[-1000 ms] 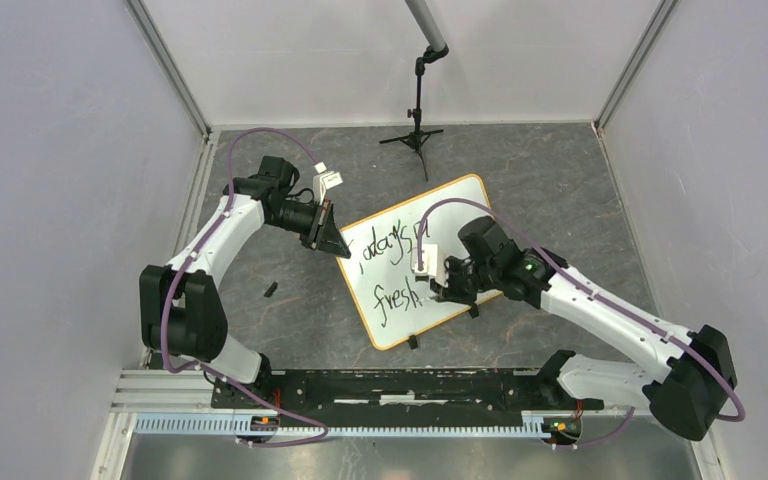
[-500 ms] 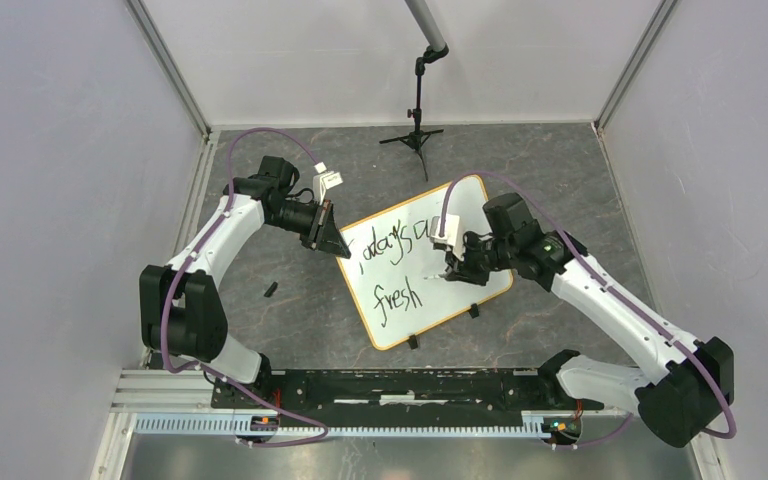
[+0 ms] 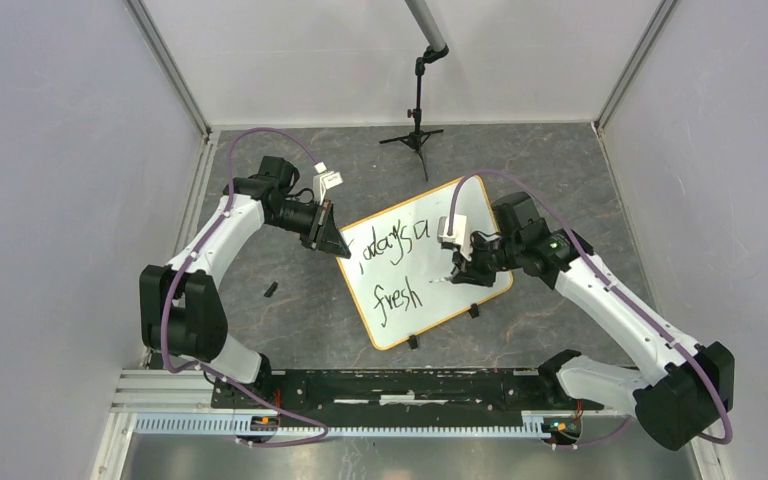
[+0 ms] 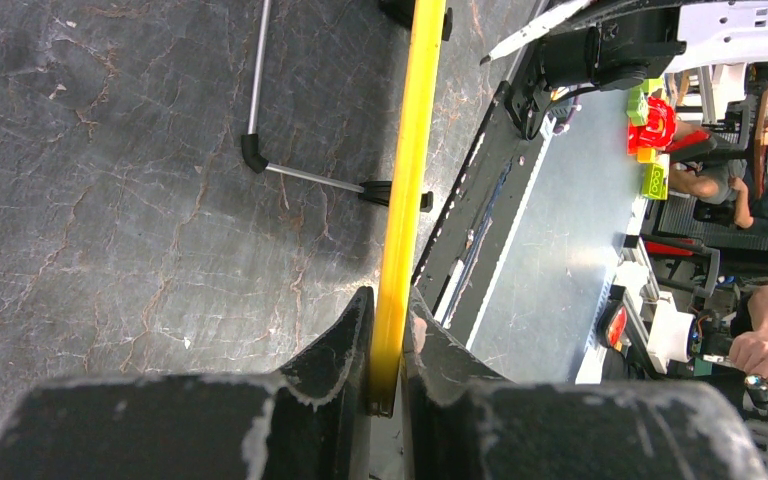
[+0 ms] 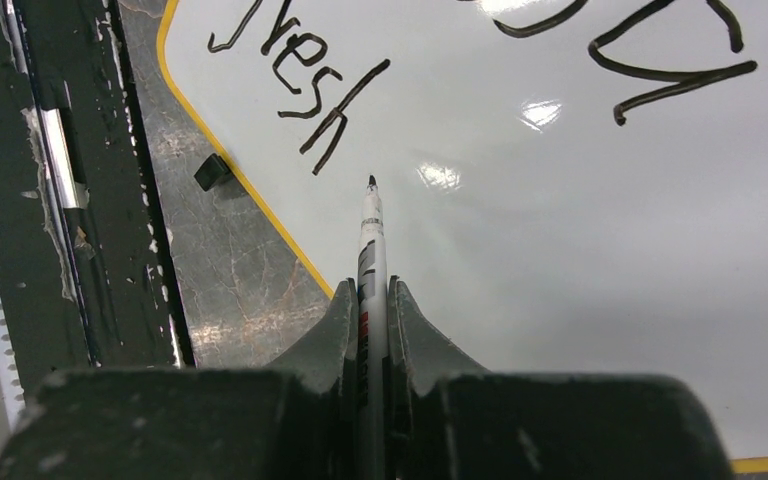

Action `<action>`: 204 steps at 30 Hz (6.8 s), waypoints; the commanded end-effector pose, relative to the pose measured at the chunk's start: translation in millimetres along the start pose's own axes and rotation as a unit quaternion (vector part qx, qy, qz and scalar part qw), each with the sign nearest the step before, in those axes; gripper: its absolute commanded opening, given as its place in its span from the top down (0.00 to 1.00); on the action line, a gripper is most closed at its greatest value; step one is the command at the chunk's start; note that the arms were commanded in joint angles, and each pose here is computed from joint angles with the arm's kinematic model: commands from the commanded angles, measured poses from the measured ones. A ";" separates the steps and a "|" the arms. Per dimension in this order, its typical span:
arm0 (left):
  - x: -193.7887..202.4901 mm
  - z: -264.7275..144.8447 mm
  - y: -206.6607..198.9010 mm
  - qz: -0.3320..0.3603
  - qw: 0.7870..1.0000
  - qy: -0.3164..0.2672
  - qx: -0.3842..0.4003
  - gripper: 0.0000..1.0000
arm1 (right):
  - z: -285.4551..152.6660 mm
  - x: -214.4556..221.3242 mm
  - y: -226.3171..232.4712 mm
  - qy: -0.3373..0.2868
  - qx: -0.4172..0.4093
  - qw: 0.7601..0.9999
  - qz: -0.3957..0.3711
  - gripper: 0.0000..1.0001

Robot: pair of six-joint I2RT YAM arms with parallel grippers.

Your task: Write a sentence on the whiteboard

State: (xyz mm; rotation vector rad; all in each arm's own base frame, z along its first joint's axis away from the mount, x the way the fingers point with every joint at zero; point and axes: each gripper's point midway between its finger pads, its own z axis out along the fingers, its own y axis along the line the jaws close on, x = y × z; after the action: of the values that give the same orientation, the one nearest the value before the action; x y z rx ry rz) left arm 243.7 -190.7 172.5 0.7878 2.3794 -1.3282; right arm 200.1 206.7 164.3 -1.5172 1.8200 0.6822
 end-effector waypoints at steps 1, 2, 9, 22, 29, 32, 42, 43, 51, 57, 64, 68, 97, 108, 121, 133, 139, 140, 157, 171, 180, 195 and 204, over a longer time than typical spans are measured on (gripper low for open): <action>-4.9 0.3 14.9 0.055 0.998 0.003 -0.032 0.98 | -8.1 -10.2 -8.1 -0.021 0.006 1.000 -0.007 1.00; -5.0 0.0 14.9 0.056 0.998 0.003 -0.032 0.98 | -8.4 -8.8 -9.2 -0.022 0.006 1.000 -0.005 1.00; -4.1 0.2 17.5 0.056 0.998 0.010 -0.035 0.98 | -11.5 -1.8 -15.4 -0.025 0.004 1.000 0.005 1.00; -7.2 -1.7 25.1 0.060 0.997 0.014 -0.055 0.97 | -6.8 1.5 -9.4 -0.037 -0.007 0.999 0.017 1.00; -14.1 -2.5 29.4 0.067 0.995 0.015 -0.066 0.98 | -5.3 1.9 -10.1 -0.038 -0.007 0.999 0.018 1.00; -15.1 -1.3 29.6 0.067 0.995 0.016 -0.065 0.98 | -5.6 0.1 -15.1 -0.039 0.005 0.999 0.018 1.00; -13.2 0.7 30.4 0.063 0.996 0.020 -0.063 0.98 | -4.3 2.6 -18.0 -0.037 0.017 0.999 0.022 1.00; -12.6 0.9 30.7 0.062 0.996 0.021 -0.063 0.98 | -3.9 4.7 -19.6 -0.032 0.022 0.999 0.022 1.00; -12.2 1.0 29.8 0.061 0.996 0.021 -0.063 0.97 | -3.0 11.7 -31.9 -0.013 0.053 0.998 0.026 1.00; -11.7 1.1 30.1 0.062 0.996 0.021 -0.063 0.97 | 0.9 15.5 -34.9 -0.002 0.058 0.998 0.027 1.00; -11.0 1.2 29.9 0.062 0.996 0.021 -0.063 0.98 | 4.3 9.4 -39.7 -0.004 0.067 0.997 0.026 1.00; -10.5 0.6 29.2 0.063 0.996 0.021 -0.063 0.97 | 8.7 3.4 -37.6 -0.008 0.062 0.998 0.019 1.00; -8.3 2.0 31.6 0.061 0.996 0.025 -0.064 0.97 | 9.9 57.6 -14.1 0.081 0.058 0.995 0.006 1.00; -8.0 1.5 30.7 0.061 0.996 0.024 -0.064 0.97 | 17.1 14.8 -3.9 0.031 0.020 0.999 -0.012 1.00; -7.8 1.8 30.4 0.061 0.996 0.024 -0.063 0.97 | 5.4 16.2 -33.0 0.033 0.077 0.996 -0.001 1.00; -7.3 1.9 30.9 0.061 0.996 0.025 -0.064 0.98 | -12.4 36.1 -50.5 0.067 0.110 0.992 0.011 1.00; -6.7 2.2 31.1 0.061 0.996 0.025 -0.062 0.97 | -14.5 19.6 -44.3 0.041 0.087 0.995 0.002 1.00; -6.8 2.2 31.2 0.061 0.996 0.025 -0.063 0.97 | -15.4 14.3 -43.2 0.032 0.084 0.996 -0.002 1.00; -6.2 2.2 32.0 0.061 0.996 0.027 -0.065 0.98 | -2.5 18.0 -48.6 0.032 0.074 0.997 0.010 1.00; -3.3 3.1 34.1 0.058 0.996 0.030 -0.066 0.97 | 1.2 54.2 -20.8 0.059 0.051 0.997 0.020 1.00; -2.8 3.3 34.4 0.059 0.996 0.031 -0.066 0.98 | -1.4 57.3 -21.0 0.071 0.050 0.996 0.010 1.00; -3.8 2.7 32.8 0.059 0.996 0.029 -0.065 0.98 | -20.1 15.9 -30.2 0.032 0.065 0.997 -0.003 1.00; -3.5 3.0 32.6 0.058 0.996 0.029 -0.063 0.97 | -26.7 31.1 -37.3 0.036 0.079 0.996 0.016 1.00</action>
State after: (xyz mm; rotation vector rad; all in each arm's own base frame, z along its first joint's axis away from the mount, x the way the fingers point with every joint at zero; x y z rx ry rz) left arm 249.4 -191.3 171.3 0.8256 2.3969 -1.3079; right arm 226.8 161.0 146.7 -1.4500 1.9500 0.4858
